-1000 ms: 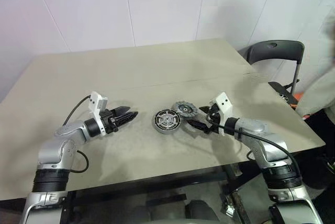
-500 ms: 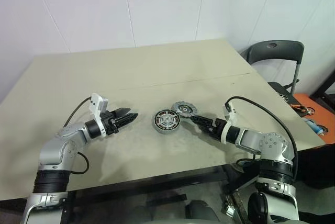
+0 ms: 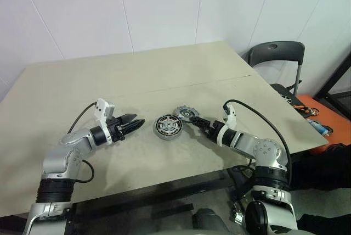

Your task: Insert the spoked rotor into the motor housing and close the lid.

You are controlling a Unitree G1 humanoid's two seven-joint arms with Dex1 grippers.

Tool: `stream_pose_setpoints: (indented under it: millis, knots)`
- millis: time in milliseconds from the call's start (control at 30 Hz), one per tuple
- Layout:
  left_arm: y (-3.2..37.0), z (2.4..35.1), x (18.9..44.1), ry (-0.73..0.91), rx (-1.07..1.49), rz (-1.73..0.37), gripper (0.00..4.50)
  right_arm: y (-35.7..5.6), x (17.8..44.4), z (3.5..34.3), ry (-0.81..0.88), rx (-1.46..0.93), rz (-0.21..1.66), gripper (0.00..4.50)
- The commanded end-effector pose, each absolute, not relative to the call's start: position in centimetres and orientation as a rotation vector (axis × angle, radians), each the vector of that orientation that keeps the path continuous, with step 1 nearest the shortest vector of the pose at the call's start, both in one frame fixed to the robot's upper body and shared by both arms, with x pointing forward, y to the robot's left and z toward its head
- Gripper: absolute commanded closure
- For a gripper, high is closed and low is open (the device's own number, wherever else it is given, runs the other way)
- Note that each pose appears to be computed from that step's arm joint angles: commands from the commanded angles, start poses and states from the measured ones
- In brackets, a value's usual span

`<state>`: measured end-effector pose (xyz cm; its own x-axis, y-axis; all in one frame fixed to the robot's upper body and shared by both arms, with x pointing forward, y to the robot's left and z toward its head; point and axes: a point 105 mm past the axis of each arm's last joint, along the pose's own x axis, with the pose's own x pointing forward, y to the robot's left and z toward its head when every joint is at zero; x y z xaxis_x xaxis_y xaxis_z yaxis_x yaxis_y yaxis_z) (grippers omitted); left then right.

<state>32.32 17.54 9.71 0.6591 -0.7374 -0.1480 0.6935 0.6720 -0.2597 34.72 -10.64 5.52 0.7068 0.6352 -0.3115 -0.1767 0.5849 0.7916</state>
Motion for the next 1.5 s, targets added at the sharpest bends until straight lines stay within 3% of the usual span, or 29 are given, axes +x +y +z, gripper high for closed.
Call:
stream_pose_setpoints:
  millis: [33, 233, 633, 767, 933, 1233, 1500]
  knots:
    - [17.4, 10.5, 32.6, 0.217, -0.166, -0.829, 1.71, -10.0, 35.7, 6.1, 0.612, 0.794, 0.494, 0.03]
    - [17.4, 10.1, 32.7, 0.22, -0.172, -0.826, 1.71, -8.4, 35.9, 6.8, 0.605, 0.788, 0.527, 0.03]
    - [17.2, 9.6, 32.5, 0.219, -0.179, -0.826, 1.71, -9.6, 36.6, 4.3, 0.603, 0.705, 0.405, 0.03]
    - [17.0, 9.6, 32.5, 0.216, -0.18, -0.825, 1.71, -9.7, 36.7, 4.2, 0.578, 0.665, 0.398, 0.91]
    - [16.8, 9.5, 32.4, 0.216, -0.182, -0.826, 1.71, -9.6, 36.6, 3.9, 0.579, 0.628, 0.411, 2.6]
    - [16.8, 9.4, 32.5, 0.216, -0.187, -0.822, 1.71, -8.3, 35.9, 4.7, 0.544, 0.543, 0.509, 2.6]
    - [17.2, 9.3, 32.6, 0.221, -0.188, -0.817, 1.71, -7.1, 36.1, 6.7, 0.41, 0.224, 0.597, 2.6]
